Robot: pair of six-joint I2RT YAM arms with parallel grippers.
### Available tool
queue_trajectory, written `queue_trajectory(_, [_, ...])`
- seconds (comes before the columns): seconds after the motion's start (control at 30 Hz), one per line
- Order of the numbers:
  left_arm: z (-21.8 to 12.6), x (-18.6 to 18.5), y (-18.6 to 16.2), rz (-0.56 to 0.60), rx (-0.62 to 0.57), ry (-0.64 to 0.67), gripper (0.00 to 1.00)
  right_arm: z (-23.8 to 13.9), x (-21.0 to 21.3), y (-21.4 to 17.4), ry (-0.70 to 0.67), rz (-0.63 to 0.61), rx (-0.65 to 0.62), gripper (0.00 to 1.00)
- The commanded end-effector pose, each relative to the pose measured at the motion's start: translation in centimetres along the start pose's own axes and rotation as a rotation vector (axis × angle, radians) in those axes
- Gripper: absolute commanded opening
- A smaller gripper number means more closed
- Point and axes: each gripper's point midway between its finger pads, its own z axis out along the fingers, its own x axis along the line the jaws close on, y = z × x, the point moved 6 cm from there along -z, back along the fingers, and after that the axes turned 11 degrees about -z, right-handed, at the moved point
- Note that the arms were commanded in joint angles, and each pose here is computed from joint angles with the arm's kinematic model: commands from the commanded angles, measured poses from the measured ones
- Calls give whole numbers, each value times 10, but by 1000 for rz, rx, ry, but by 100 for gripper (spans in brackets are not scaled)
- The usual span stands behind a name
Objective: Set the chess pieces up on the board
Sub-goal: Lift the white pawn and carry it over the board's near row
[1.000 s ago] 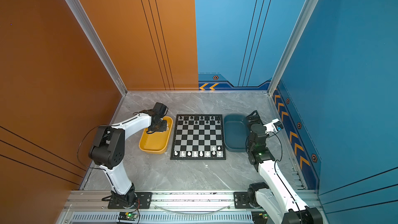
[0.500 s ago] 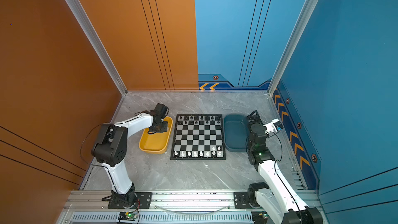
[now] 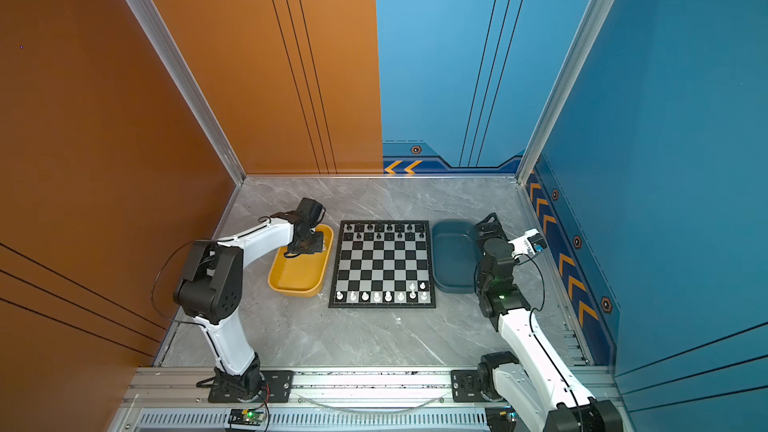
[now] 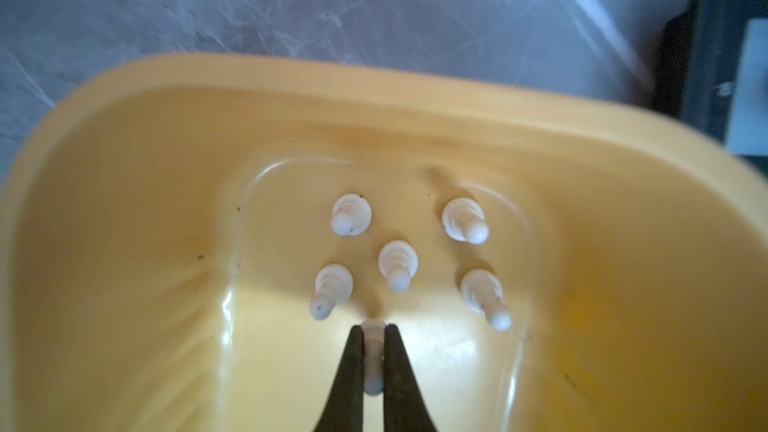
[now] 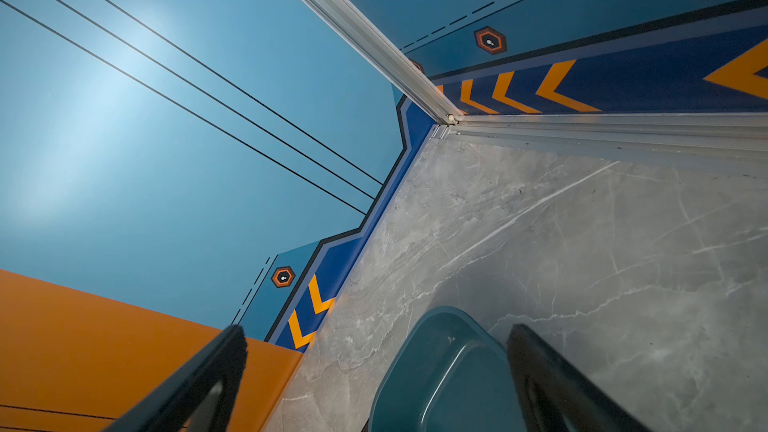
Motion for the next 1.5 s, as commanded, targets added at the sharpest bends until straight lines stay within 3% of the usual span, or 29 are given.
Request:
queue_trajectory(0.0, [-34, -5, 0, 5, -40, -51, 0, -2, 6, 3, 13, 5, 2, 100])
queue_trajectory(0.27, [-98, -32, -6, 85, -133, -173, 0, -3, 6, 6, 17, 9, -4, 100])
queue_trajectory(0.5, [-127, -78, -26, 210, -134, -302, 0, -5, 5, 6, 18, 11, -8, 100])
queue_trajectory(0.93, [-110, -173, -89, 439, 50, -450, 0, -6, 4, 7, 18, 15, -13, 100])
queue_trajectory(1.47, [-91, -225, -131, 555, 162, -503, 0, -4, 3, 6, 16, 15, -11, 100])
